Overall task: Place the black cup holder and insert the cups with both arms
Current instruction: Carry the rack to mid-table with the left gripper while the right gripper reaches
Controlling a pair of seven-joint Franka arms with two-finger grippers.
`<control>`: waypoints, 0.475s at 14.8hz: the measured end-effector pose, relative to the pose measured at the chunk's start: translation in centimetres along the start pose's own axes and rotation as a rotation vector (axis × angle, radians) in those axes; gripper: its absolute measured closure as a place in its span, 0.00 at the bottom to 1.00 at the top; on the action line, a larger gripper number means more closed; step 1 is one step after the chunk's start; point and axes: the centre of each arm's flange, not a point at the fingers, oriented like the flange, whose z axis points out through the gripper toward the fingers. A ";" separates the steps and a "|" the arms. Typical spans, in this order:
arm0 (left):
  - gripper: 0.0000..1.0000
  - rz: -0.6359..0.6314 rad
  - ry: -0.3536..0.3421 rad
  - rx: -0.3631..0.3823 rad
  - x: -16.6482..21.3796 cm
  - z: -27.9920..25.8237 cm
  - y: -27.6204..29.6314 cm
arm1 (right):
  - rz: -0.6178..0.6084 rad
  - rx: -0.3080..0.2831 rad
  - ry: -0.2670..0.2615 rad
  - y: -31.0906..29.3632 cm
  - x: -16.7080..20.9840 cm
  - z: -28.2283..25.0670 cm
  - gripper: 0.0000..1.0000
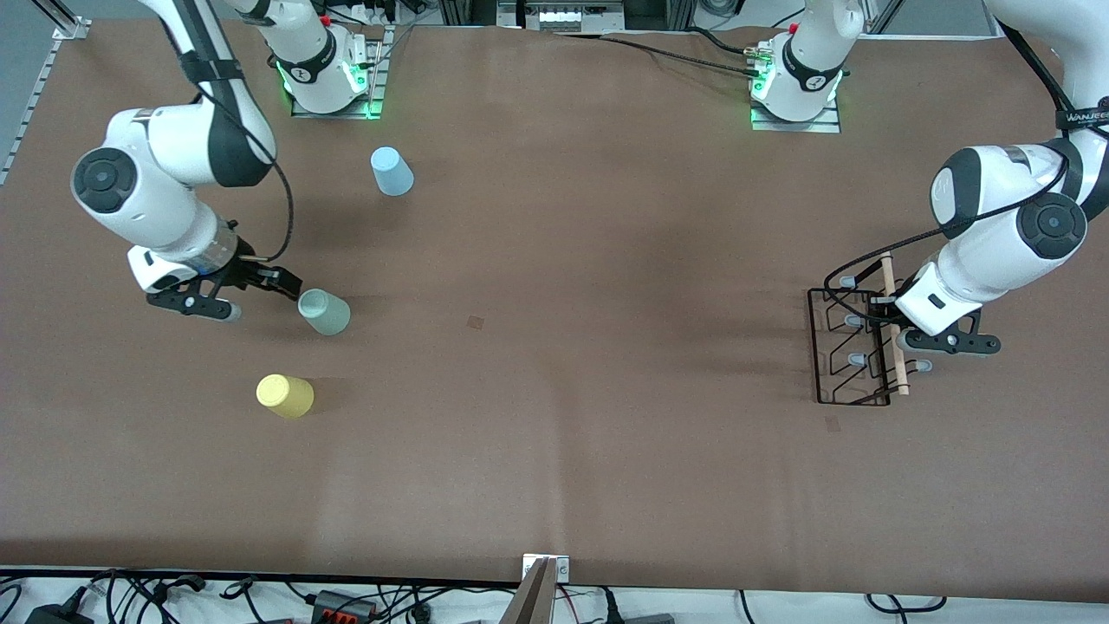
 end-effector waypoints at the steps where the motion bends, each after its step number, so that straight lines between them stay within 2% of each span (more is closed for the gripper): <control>1: 0.62 0.000 0.000 0.000 0.0 0.0 0.0 | 0.018 0.005 0.013 -0.6 -0.1 0.4 0.00; 2: 0.67 -0.001 0.000 0.000 0.0 0.0 -0.1 | 0.032 0.008 0.022 -1.1 -0.2 1.1 0.00; 3: 0.80 -0.002 0.000 0.000 0.0 0.0 -0.1 | 0.040 0.011 0.029 -1.8 -0.3 1.8 0.00; 4: 0.84 -0.003 0.000 0.000 0.0 0.0 -0.2 | 0.048 0.014 0.036 -2.4 -0.4 2.5 0.00; 7: 0.84 -0.006 -0.004 0.000 0.0 0.3 -0.4 | 0.049 0.021 0.053 -3.0 -0.5 4.4 0.00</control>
